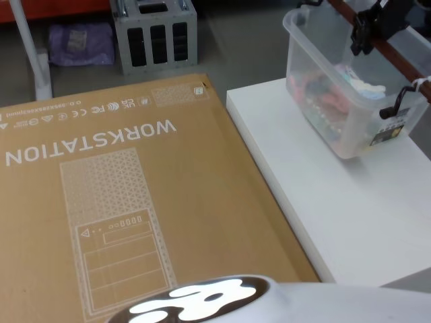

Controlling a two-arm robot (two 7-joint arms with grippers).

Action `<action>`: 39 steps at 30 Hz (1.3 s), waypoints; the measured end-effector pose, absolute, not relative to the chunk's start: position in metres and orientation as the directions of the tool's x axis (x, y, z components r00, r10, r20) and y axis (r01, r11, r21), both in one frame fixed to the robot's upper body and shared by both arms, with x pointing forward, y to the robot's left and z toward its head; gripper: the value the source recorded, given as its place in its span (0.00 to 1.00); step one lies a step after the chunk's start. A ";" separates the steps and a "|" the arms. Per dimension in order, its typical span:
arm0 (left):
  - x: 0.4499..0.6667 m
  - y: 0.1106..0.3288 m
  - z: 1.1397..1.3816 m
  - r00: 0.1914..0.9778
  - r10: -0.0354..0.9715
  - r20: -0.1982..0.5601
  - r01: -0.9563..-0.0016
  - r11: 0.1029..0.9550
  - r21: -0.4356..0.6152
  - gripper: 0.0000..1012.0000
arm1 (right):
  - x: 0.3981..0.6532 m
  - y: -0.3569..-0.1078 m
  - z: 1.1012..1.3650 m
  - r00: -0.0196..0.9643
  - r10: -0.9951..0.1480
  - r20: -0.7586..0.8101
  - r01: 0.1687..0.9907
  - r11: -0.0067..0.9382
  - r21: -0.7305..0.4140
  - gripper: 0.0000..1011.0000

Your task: Use one hand to grasp the basket and place it at the designated location.

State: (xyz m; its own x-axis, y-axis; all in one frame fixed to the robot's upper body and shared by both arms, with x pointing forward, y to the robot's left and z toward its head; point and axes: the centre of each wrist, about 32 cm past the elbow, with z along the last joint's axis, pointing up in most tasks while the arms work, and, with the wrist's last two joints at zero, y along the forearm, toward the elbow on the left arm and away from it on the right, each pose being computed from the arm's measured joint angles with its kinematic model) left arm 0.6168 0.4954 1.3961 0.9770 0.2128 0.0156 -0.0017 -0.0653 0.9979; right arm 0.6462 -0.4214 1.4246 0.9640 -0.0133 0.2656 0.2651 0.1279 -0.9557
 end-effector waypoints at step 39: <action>0.617 0.495 1.396 0.977 0.213 0.016 -0.002 -0.065 0.998 0.00 | 0.658 -0.427 1.396 0.983 -0.019 0.183 0.184 0.183 -0.966 0.20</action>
